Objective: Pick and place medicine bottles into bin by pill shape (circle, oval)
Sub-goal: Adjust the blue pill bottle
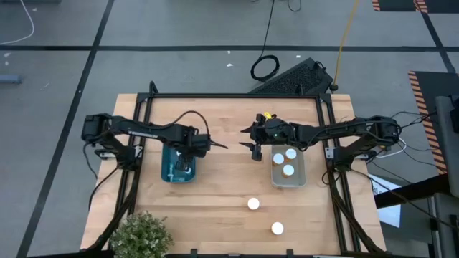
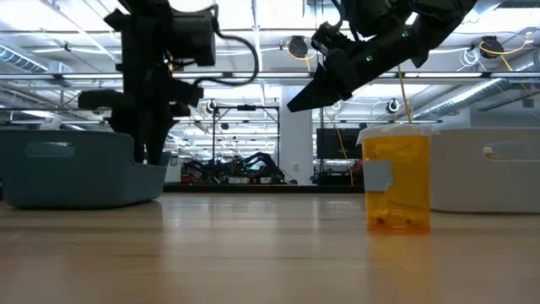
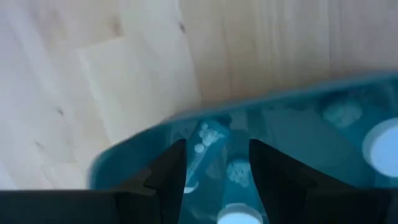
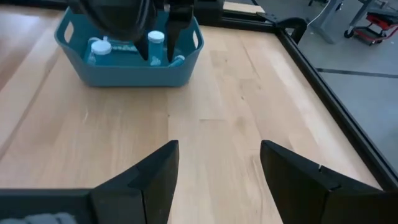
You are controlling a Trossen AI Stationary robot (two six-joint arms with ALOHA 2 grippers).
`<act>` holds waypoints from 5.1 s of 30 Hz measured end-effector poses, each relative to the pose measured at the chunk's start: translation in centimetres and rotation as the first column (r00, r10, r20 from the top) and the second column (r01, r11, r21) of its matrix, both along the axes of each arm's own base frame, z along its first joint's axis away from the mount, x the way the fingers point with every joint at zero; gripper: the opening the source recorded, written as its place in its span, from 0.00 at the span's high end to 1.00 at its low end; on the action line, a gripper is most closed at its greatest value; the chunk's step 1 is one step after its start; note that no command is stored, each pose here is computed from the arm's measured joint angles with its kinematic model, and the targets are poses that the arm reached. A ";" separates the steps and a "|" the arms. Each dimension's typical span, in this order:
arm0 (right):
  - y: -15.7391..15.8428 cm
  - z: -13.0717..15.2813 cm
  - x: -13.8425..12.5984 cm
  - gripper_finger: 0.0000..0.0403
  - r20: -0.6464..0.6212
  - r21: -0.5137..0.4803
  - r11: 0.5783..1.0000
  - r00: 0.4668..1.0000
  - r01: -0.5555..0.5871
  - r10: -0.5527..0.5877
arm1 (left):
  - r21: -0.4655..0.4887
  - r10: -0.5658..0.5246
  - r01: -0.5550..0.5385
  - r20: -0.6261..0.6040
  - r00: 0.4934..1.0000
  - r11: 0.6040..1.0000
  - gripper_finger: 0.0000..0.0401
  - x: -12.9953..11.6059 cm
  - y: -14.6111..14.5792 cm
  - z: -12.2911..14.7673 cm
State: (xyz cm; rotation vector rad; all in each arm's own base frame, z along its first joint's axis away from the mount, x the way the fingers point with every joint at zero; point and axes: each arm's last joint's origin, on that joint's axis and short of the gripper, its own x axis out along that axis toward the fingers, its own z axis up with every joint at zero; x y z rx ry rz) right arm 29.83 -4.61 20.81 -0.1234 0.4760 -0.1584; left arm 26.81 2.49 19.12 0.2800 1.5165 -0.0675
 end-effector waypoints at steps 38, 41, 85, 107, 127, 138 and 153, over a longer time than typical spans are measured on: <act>0.0 0.0 0.0 0.46 -0.003 -0.024 1.000 1.000 -0.013 0.013 | 0.027 -0.161 0.163 -0.081 0.984 0.986 0.56 0.1 0.2 -1.5; 0.0 0.0 0.0 0.46 -0.004 -0.027 1.000 1.000 -0.015 0.015 | 0.023 -0.160 0.163 -0.099 0.982 0.986 0.56 -0.4 0.2 -2.1; 0.0 0.0 0.0 0.46 -0.007 -0.040 0.999 1.000 -0.022 0.021 | 0.049 -0.126 0.132 -0.109 0.986 0.990 0.72 0.2 0.2 -4.5; 0.0 0.0 0.0 0.46 -0.006 -0.040 0.999 1.000 -0.022 0.021 | 0.099 -0.041 0.055 -0.138 0.990 0.994 0.72 0.9 0.3 -2.2; 0.0 -0.1 -0.1 0.46 -0.007 -0.040 0.999 1.000 -0.022 0.021 | 0.146 0.084 -0.072 -0.083 0.993 0.987 0.72 2.8 -2.1 5.8; 0.3 0.2 0.0 0.46 0.123 0.026 0.996 0.989 -0.086 0.082 | 0.116 0.147 -0.172 0.195 0.970 0.978 0.72 1.4 -3.6 11.7; 3.4 2.1 0.8 0.46 0.317 0.005 0.981 0.931 -0.193 0.182 | 0.058 0.014 -0.087 0.750 0.661 0.995 0.72 2.6 -6.3 17.6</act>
